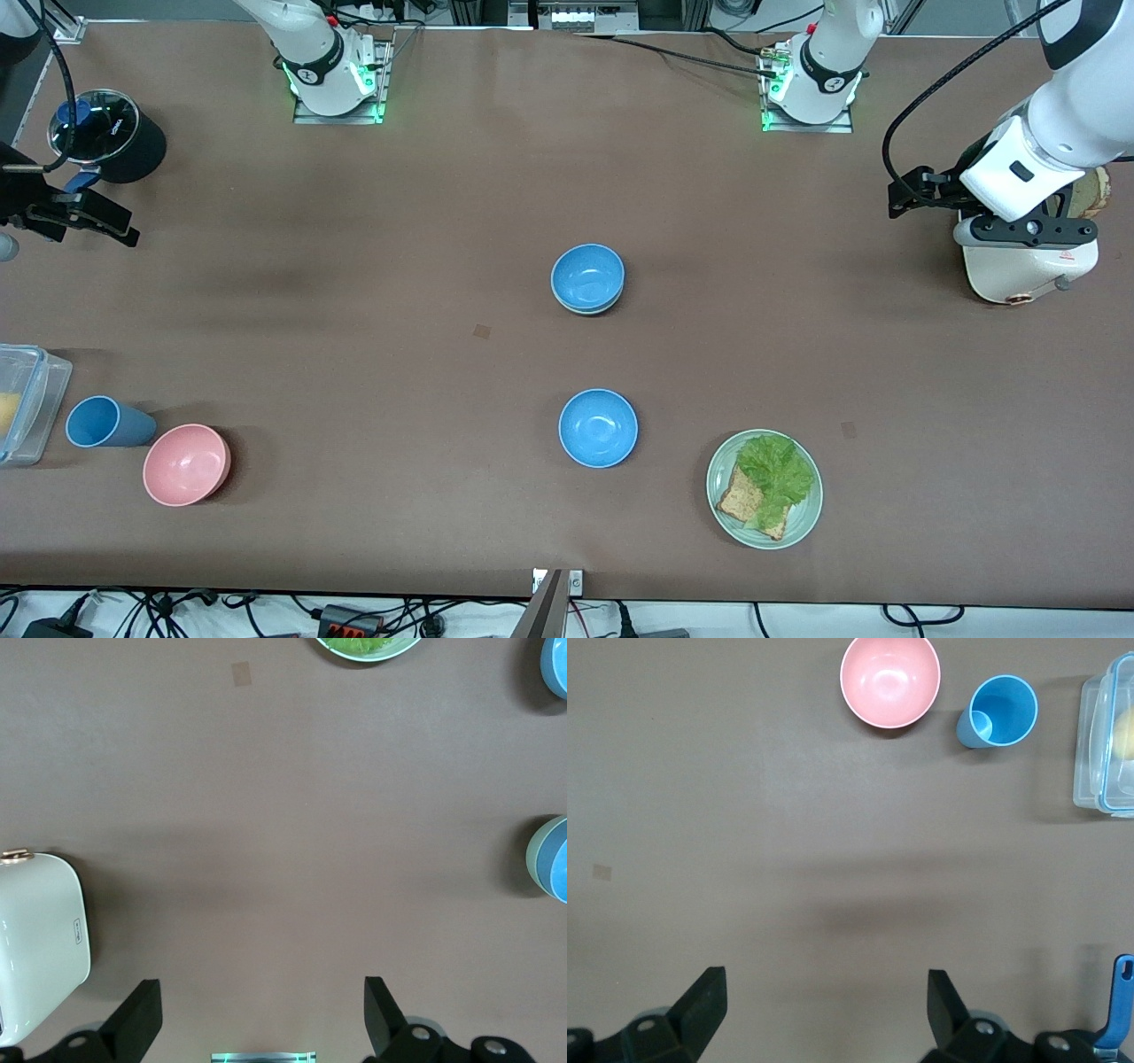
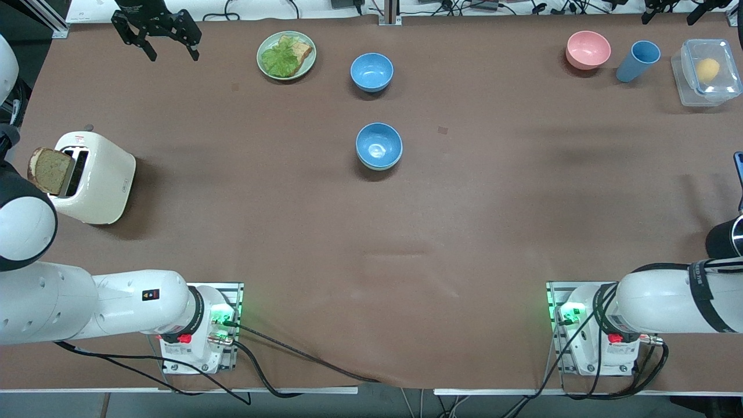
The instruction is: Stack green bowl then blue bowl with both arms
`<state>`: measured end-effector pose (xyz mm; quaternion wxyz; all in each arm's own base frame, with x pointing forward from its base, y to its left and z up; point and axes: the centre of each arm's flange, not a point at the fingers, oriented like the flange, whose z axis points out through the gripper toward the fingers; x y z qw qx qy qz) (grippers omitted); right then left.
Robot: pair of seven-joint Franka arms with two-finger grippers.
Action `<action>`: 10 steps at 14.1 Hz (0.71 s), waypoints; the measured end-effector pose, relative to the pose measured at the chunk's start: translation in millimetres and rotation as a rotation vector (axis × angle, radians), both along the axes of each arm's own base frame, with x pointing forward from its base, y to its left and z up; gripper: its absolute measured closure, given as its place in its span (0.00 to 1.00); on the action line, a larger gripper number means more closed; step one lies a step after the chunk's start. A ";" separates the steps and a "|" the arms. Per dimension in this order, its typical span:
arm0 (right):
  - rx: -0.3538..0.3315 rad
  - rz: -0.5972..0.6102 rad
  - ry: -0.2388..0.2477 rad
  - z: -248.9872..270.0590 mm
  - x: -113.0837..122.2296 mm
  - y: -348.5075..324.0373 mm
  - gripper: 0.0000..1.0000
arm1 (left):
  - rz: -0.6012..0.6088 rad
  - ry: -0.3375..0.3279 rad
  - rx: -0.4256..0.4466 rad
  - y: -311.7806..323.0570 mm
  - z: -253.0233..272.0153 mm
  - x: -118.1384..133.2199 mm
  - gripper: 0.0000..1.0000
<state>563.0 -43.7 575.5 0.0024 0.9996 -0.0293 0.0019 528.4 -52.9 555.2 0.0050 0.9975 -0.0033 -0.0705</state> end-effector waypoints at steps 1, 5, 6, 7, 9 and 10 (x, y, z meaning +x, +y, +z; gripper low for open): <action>0.000 0.002 0.000 0.0 0.1 1.2 0.00 | 0.011 0.000 -0.001 0.1 0.0 0.0 0.00; 0.000 0.005 0.001 -0.1 0.1 2.9 0.00 | 0.035 0.000 0.000 4.2 0.2 0.5 0.00; 0.000 0.005 0.001 -0.1 0.1 2.9 0.00 | 0.037 0.000 0.000 5.4 0.4 0.6 0.00; 0.000 0.005 0.001 -0.1 0.1 2.9 0.00 | 0.038 0.000 0.000 6.1 0.5 0.7 0.00; 0.000 0.005 0.001 -0.1 0.1 2.9 0.00 | 0.042 -0.007 -0.001 7.8 1.2 1.6 0.00; 0.000 0.005 0.001 -0.1 0.1 2.9 0.00 | 0.043 -0.016 -0.002 8.4 2.2 2.7 0.00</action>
